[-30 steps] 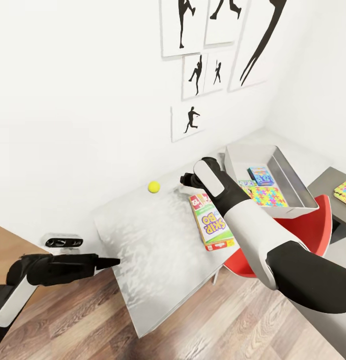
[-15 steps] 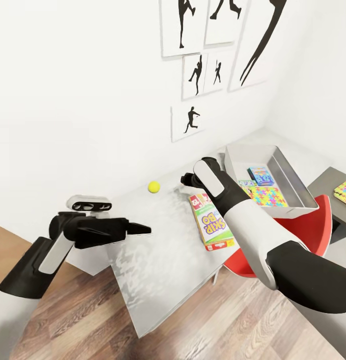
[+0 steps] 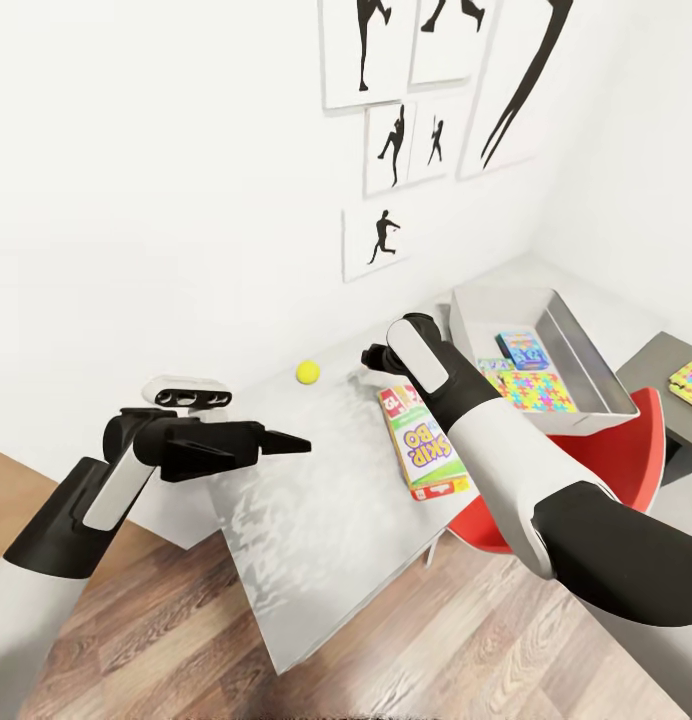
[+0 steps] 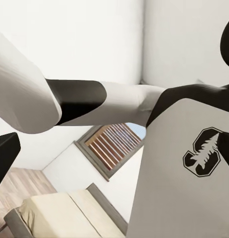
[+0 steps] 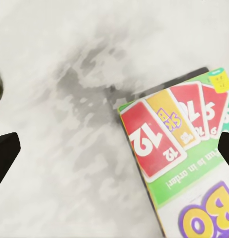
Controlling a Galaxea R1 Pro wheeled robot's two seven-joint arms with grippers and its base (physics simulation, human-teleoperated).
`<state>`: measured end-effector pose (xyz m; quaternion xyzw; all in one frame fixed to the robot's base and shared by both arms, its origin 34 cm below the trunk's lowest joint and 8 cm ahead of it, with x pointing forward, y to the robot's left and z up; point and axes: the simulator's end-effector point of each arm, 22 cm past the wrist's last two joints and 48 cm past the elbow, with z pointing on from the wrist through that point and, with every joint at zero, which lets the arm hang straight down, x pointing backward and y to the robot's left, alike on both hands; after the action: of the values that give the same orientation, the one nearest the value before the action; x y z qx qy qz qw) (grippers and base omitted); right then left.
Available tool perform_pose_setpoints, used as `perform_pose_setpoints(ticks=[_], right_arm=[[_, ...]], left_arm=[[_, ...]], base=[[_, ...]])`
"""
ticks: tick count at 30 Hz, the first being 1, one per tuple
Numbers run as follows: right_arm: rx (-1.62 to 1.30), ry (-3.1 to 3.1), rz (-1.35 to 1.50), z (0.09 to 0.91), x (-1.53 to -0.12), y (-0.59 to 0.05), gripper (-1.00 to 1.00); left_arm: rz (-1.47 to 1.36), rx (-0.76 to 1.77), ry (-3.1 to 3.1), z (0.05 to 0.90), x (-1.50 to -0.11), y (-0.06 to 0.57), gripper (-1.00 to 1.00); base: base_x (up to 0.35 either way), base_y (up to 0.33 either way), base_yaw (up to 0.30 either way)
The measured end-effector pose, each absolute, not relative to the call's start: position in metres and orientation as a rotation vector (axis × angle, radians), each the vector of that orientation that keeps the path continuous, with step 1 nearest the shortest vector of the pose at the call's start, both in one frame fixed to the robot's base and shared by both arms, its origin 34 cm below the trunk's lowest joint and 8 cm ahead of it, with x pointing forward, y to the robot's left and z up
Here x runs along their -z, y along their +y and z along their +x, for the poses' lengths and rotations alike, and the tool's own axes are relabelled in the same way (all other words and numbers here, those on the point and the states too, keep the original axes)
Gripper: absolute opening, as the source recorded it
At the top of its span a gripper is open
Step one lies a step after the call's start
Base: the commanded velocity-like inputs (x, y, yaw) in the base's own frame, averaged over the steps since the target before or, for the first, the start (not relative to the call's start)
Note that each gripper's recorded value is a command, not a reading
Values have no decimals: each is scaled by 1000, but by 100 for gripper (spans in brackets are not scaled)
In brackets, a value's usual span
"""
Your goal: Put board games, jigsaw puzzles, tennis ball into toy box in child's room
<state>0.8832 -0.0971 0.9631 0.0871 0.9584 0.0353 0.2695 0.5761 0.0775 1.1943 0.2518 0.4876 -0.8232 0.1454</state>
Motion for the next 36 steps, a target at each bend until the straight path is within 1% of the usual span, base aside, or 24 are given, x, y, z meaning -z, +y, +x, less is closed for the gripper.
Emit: perform_pose_setpoints(ticks=[12, 20, 36], right_arm=[[-84, 2588, 236, 887, -955, -99, 100], [0, 2548, 204, 900, -963, -111, 100], [74, 2511, 211, 916, -983, -125, 100]], left_arm=[[706, 2385, 1413, 579, -1185, 77, 100], [694, 2394, 1420, 581, -1179, 77, 100], [687, 2392, 1430, 583, -1174, 77, 100]], base=[[0, 0, 0], [0, 0, 0], [0, 0, 0]])
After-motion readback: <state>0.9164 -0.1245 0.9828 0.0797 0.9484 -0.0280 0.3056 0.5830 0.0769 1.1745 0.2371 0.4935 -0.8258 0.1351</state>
